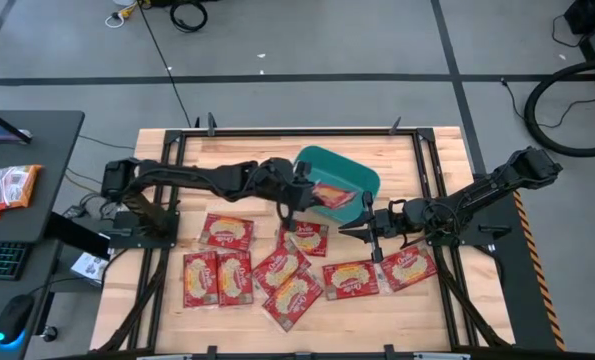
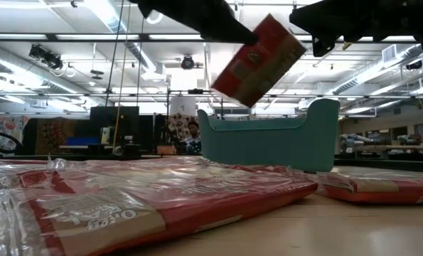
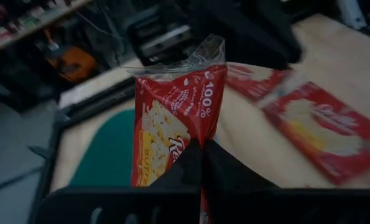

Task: Sort popcorn bags into baskets
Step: Put the red popcorn bag into the green bin

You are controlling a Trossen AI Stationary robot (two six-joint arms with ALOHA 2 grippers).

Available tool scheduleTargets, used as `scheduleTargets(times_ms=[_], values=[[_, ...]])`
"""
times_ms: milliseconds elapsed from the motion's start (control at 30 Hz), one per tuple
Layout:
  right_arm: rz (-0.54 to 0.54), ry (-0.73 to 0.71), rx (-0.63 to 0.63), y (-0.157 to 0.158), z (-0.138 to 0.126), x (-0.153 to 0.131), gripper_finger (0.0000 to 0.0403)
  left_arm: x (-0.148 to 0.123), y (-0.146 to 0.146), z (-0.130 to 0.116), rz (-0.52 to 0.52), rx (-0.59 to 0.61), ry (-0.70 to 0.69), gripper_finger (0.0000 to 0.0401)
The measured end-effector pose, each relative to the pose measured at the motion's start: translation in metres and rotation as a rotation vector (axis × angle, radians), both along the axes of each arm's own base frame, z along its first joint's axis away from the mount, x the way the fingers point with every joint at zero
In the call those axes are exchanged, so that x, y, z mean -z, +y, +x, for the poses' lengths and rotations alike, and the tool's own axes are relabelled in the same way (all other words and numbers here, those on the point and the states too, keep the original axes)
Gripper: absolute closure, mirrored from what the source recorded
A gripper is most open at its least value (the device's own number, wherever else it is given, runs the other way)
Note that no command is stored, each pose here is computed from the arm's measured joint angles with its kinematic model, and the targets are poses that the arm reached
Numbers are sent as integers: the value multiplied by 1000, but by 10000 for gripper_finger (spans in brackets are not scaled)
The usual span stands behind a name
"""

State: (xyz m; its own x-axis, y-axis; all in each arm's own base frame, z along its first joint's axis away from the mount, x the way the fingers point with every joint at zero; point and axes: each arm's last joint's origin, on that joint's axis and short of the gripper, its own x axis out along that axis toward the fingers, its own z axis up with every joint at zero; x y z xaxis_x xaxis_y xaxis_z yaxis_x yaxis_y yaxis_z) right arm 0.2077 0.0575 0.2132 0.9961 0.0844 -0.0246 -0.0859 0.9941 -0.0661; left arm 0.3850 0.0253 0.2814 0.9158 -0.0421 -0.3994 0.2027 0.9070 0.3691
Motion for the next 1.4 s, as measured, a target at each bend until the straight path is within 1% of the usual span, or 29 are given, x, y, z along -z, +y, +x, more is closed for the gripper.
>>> scheduleTargets(times_ms=[100,267,433,567,633,767,833,933,1000,1100,1167,1267,1333,1400], values=[[-1,0,0,0,0,0,362,13,12,9,26,-15,-7,394],[-8,14,-2,1,-3,0,362,43,31,22,64,-49,38,394],[-30,44,43,2,-15,-6,362,63,43,28,103,-108,82,395],[-35,86,79,1,-27,-8,362,78,49,32,146,-115,110,395],[-29,99,89,1,-32,-9,362,85,49,34,186,-102,133,396],[-13,114,92,1,-37,-10,362,99,50,38,300,-88,169,396],[-10,117,84,2,-38,-10,362,105,48,39,333,-96,192,393],[-19,124,78,4,-38,-9,362,106,41,40,363,-120,205,372],[-22,124,79,4,-38,-9,362,105,37,41,384,-118,202,349],[-22,124,80,4,-38,-9,362,101,32,40,389,-129,194,314],[-22,124,80,4,-38,-9,362,97,28,39,369,-147,197,296],[-23,124,80,4,-38,-9,362,87,20,35,333,-151,210,280],[-23,122,80,4,-38,-9,362,74,12,31,274,-164,212,278],[-24,125,80,4,-38,-9,362,60,3,23,191,-149,239,277]])
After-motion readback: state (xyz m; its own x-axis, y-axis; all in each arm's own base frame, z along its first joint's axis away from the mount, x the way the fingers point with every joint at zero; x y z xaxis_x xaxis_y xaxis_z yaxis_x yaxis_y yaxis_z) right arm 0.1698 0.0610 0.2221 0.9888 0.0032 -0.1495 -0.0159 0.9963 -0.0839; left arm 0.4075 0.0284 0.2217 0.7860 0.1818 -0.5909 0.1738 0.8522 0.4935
